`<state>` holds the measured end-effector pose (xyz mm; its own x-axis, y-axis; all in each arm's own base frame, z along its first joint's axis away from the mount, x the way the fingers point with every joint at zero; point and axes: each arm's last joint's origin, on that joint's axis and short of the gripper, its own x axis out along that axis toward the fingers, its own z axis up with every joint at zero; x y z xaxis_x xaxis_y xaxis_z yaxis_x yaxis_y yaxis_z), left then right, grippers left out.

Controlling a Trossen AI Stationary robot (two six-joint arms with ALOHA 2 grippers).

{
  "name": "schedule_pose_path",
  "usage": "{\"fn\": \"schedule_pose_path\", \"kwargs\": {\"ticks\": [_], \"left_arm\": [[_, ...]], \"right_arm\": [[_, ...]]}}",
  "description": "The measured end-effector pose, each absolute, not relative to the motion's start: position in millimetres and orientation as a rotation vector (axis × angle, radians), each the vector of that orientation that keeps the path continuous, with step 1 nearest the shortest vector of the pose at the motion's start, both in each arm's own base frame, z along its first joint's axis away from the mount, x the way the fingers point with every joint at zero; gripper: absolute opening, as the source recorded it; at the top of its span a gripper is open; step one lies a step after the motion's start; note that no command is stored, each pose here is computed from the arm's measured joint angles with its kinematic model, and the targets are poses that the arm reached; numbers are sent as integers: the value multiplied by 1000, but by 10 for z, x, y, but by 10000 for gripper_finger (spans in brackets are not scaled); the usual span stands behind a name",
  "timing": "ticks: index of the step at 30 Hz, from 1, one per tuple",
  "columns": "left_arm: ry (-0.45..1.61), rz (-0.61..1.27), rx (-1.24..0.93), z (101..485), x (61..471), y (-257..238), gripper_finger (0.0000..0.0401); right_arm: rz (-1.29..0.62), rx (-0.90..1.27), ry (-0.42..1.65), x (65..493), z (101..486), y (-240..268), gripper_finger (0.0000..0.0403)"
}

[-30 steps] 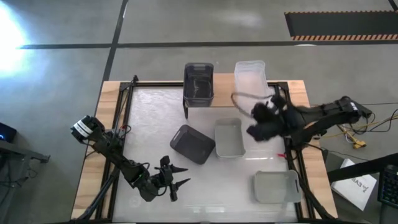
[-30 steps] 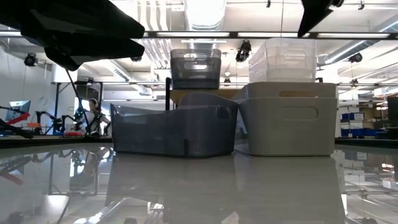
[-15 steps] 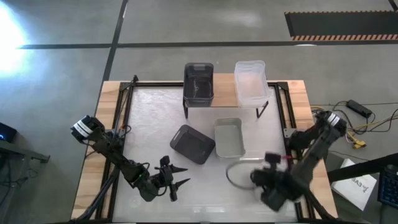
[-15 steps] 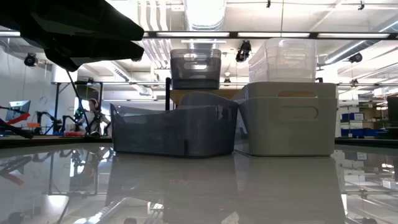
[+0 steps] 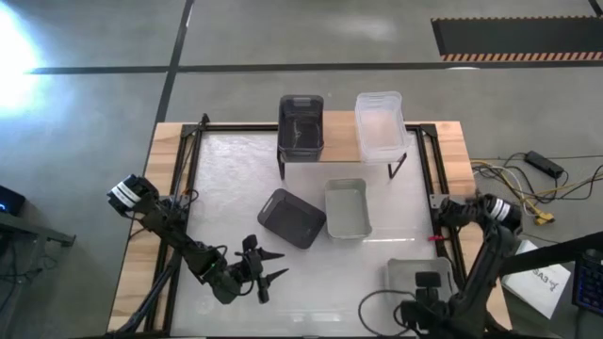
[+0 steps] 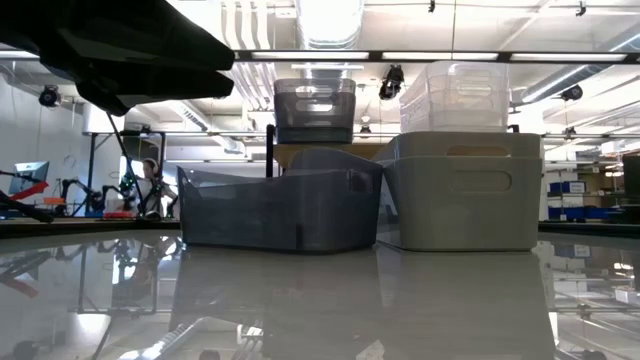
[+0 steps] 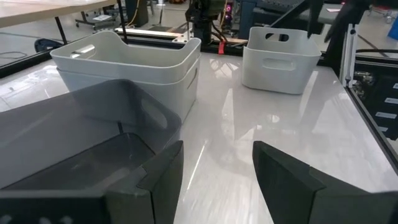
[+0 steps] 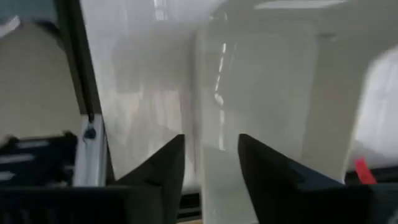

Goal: Stack baskets on shelf by color
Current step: Stack the bottom gray bin on top of the top gray bins

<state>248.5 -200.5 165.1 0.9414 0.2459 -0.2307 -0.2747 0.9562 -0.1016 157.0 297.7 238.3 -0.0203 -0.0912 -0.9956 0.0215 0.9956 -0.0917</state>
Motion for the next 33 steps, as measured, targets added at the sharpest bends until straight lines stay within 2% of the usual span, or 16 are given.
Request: {"fn": "schedule_pose_path", "kwargs": {"ticks": [3,6,10,15,19,24,33], "left_arm": [[219,267,-132,1647,2483,-2003,178],[219,267,-131,1647,2484,-2002,178],[219,267,-131,1647,2484,-2002,178],[218,267,-132,1651,2487,-2003,178],[219,267,-131,1649,2486,-2001,178],[220,267,-131,1646,2484,-2001,178],[227,255,-130,1643,2484,-2004,178]], "right_arm": [[-79,-119,1605,1537,2284,3009,164],[-101,-146,1621,1531,2187,2988,161],[-49,-99,1621,1534,2080,2991,115],[-1,48,1554,1654,2072,2973,25],[-50,147,1496,1861,2108,2900,11],[-104,191,1307,2166,2385,2767,9],[-253,314,930,2568,3344,2370,9]]}}
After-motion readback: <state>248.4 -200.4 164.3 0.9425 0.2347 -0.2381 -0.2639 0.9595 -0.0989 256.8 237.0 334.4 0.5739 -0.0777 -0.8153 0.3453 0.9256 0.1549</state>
